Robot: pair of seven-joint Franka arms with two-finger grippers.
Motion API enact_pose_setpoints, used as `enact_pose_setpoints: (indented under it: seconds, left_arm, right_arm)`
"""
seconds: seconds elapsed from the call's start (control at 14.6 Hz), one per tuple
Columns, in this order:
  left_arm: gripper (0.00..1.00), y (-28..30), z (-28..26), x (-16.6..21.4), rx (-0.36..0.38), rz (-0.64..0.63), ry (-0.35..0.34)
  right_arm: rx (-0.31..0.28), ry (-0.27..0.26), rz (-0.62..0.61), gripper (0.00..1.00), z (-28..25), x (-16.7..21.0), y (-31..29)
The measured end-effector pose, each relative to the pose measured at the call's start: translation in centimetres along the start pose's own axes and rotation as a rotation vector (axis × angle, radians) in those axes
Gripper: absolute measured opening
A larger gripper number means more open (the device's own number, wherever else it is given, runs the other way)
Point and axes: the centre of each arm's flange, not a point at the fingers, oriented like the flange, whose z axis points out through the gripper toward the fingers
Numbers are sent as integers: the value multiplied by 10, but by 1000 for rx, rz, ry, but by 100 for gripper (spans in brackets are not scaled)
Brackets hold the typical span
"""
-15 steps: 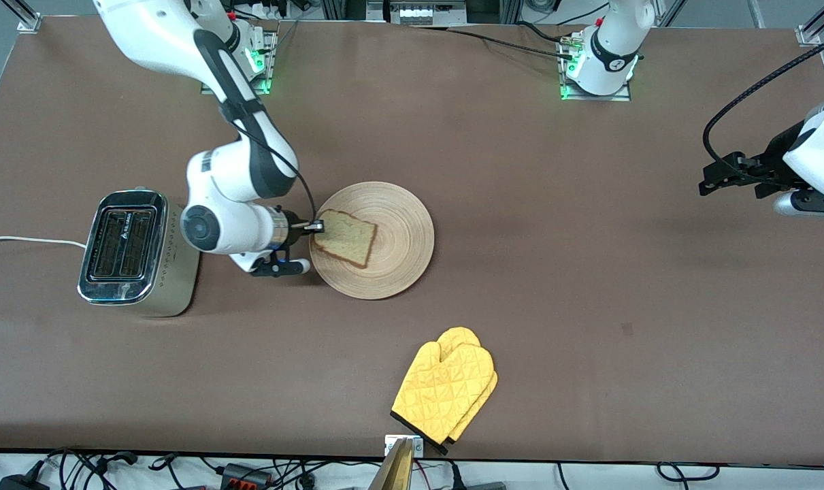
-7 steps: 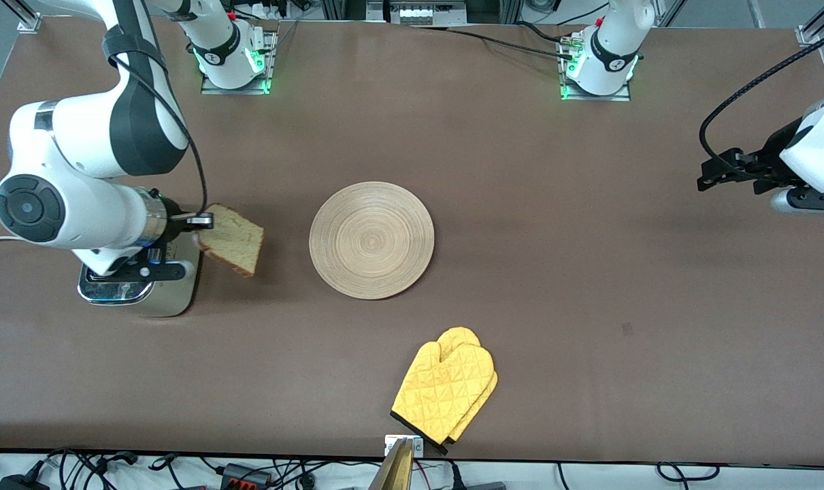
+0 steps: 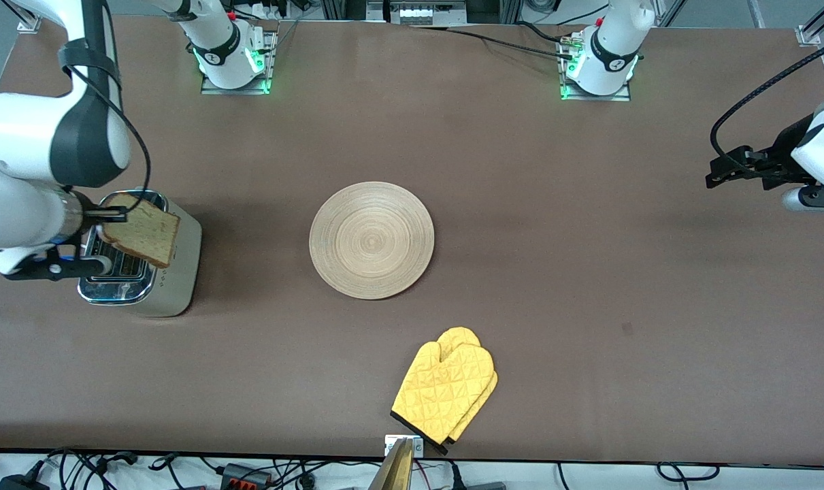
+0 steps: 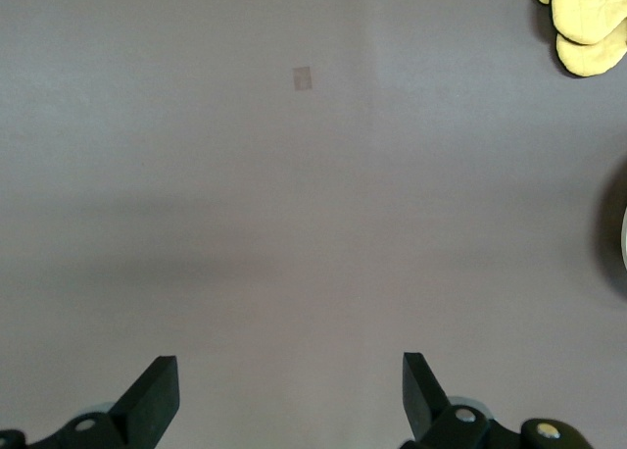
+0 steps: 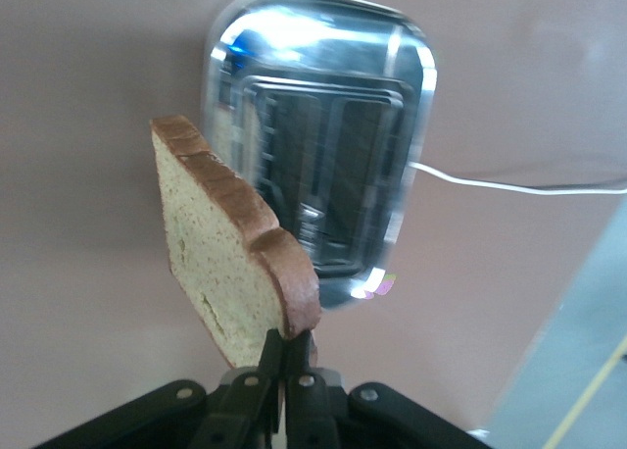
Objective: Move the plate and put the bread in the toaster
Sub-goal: 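Lift the bread with the right gripper and carry it over the toaster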
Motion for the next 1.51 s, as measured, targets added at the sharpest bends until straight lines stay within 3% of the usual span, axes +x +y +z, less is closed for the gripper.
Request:
enact_pose_setpoints:
  seconds: [0.27, 0.48, 0.75, 1.51]
  left_arm:
    - [100, 2, 1, 1, 0, 3, -2]
    - [100, 2, 1, 1, 0, 4, -4]
    - [100, -3, 2, 1, 52, 5, -6]
    - [100, -1, 1, 1, 55, 9, -5]
  right_arm:
    - [-93, -15, -39, 4, -10, -8, 25]
    - [-164, -59, -47, 4, 4, 4, 17]
    - [-188, -107, 4, 4, 33, 26, 3]
    - [-201, -83, 38, 4, 42, 40, -8]
